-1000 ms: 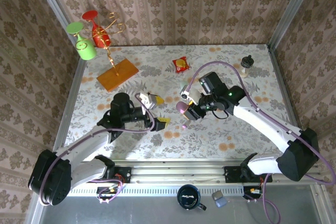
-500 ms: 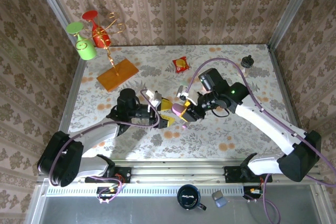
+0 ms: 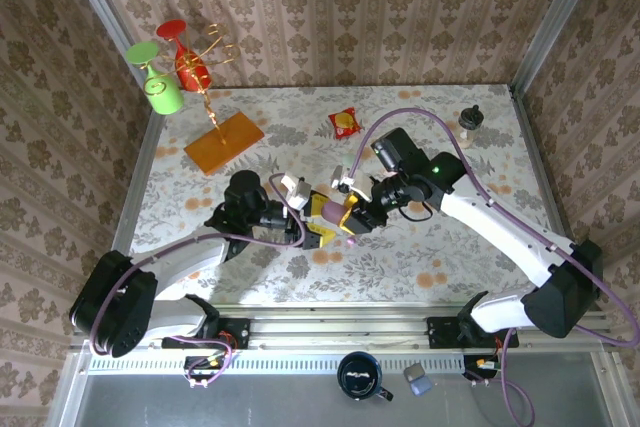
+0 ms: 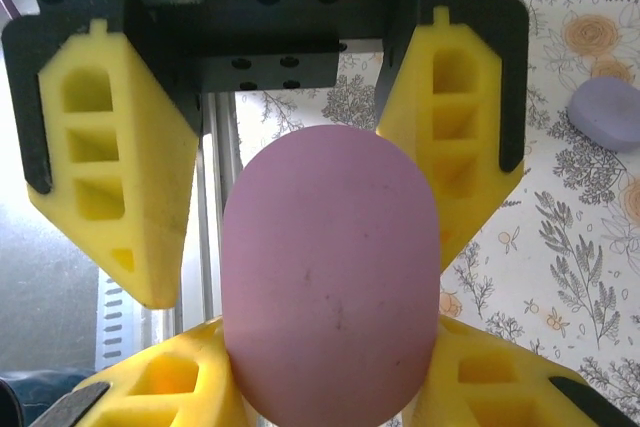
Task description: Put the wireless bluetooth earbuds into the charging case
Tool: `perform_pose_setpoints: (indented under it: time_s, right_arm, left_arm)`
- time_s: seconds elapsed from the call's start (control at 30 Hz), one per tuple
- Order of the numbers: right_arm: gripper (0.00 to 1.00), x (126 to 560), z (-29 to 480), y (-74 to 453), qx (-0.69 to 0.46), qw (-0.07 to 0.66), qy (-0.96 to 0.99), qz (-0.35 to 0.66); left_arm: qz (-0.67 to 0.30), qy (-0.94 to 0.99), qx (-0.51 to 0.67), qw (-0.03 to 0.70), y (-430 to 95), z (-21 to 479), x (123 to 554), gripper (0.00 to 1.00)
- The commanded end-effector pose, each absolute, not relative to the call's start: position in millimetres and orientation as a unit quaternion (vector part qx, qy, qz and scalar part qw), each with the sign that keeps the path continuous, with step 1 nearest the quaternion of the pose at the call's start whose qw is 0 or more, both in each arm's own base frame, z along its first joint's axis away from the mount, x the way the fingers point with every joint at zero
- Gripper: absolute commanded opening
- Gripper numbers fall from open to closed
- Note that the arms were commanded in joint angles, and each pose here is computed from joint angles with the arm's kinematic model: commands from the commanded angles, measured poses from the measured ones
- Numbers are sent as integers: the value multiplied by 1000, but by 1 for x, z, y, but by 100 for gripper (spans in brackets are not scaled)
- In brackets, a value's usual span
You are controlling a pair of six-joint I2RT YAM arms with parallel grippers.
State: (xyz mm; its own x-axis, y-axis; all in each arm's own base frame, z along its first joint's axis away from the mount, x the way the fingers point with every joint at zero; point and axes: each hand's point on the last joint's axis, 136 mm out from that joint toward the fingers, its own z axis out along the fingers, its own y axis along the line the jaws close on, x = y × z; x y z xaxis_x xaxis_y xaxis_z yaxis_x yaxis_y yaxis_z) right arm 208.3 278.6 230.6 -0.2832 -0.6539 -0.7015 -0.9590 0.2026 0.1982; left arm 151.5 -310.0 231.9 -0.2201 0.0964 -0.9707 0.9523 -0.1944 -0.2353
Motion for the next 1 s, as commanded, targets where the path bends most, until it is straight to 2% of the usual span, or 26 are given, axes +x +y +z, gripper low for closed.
perform_pose_setpoints:
  time_s: [0.0, 0.5, 0.67, 0.8, 0.97]
  right_arm:
    - [29, 201, 236, 282, -558, 232, 726, 328]
    - [29, 203, 221, 282, -561, 210, 732, 323]
    - [29, 205, 220, 282, -561, 213, 734, 318]
    - [28, 208, 223, 281, -557, 227, 736, 311]
    - [28, 206, 229, 278, -558, 241, 731, 311]
  left_arm:
    - [-584, 493, 521, 379, -311, 246, 146, 62]
    - [-596, 501, 504, 374, -315, 250, 150, 56]
    - [-598, 503, 503, 369, -315, 249, 150, 50]
    - [-598, 504, 501, 371, -315, 248, 150, 59]
    - [-595, 509, 498, 372, -315, 246, 152, 61]
